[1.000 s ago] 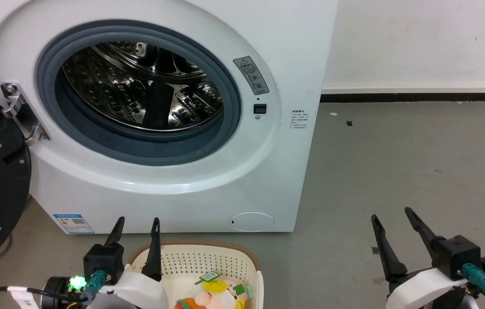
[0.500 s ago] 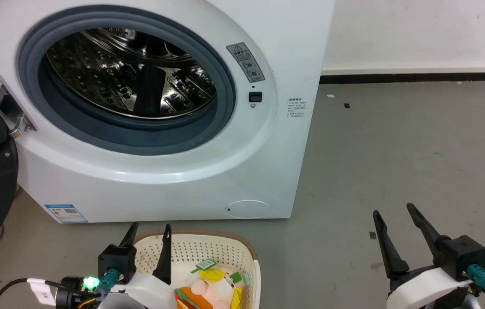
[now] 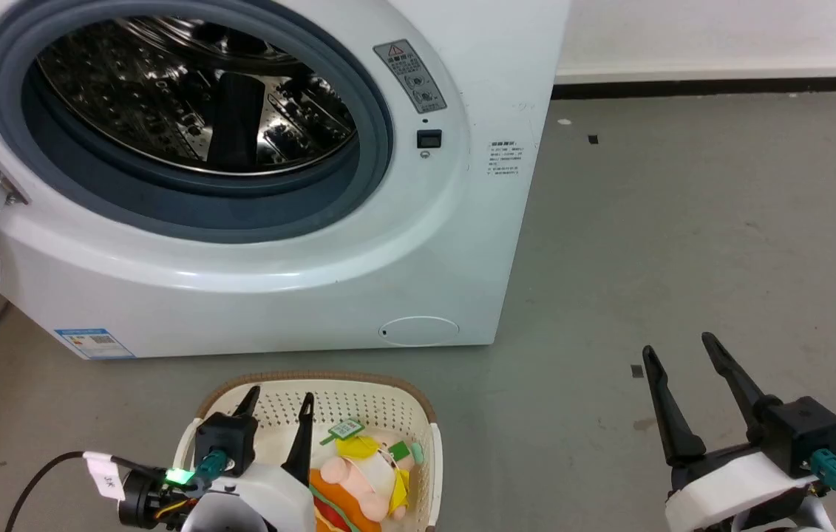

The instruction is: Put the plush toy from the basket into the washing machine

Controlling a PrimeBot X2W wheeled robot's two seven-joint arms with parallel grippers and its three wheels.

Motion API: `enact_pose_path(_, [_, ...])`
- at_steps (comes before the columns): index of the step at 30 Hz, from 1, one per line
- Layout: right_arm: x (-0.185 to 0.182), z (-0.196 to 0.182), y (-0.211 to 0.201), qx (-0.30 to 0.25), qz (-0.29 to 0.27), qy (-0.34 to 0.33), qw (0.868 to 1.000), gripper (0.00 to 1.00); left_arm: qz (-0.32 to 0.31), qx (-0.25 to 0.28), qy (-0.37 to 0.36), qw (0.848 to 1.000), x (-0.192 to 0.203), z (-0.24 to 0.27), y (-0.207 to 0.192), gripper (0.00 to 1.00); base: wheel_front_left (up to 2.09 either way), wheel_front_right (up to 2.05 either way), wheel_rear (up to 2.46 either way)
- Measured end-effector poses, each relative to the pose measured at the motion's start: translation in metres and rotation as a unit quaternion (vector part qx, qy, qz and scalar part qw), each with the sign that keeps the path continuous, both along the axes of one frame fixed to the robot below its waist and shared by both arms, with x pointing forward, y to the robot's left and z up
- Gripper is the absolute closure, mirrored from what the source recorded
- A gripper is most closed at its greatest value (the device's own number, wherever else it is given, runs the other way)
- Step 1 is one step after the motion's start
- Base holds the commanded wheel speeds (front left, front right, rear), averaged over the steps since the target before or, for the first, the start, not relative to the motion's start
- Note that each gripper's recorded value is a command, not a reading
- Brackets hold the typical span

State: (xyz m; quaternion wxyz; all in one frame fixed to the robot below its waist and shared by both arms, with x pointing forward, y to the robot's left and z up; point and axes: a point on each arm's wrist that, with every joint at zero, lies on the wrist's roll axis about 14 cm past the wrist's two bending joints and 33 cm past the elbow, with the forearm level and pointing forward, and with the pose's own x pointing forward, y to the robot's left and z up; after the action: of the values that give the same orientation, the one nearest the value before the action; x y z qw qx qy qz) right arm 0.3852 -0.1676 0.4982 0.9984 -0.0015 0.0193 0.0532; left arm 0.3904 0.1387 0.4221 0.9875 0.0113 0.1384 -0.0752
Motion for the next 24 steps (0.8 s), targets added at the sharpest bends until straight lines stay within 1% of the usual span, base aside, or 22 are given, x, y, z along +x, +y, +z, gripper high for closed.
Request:
enact_pose_path(13, [0.009, -0.014, -0.005, 0.002, -0.008, 0.011, 1.000, 0.00, -0.037, 0.002, 0.069, 0.997, 0.006, -0.050, -0.017, 0.00, 0.00, 0.00, 0.00])
enact_pose_path(24, [0.022, -0.024, -0.009, 0.008, -0.014, 0.013, 1.000, 0.00, -0.068, 0.009, 0.142, 0.988, 0.008, -0.098, -0.025, 0.00, 0.00, 0.00, 0.00])
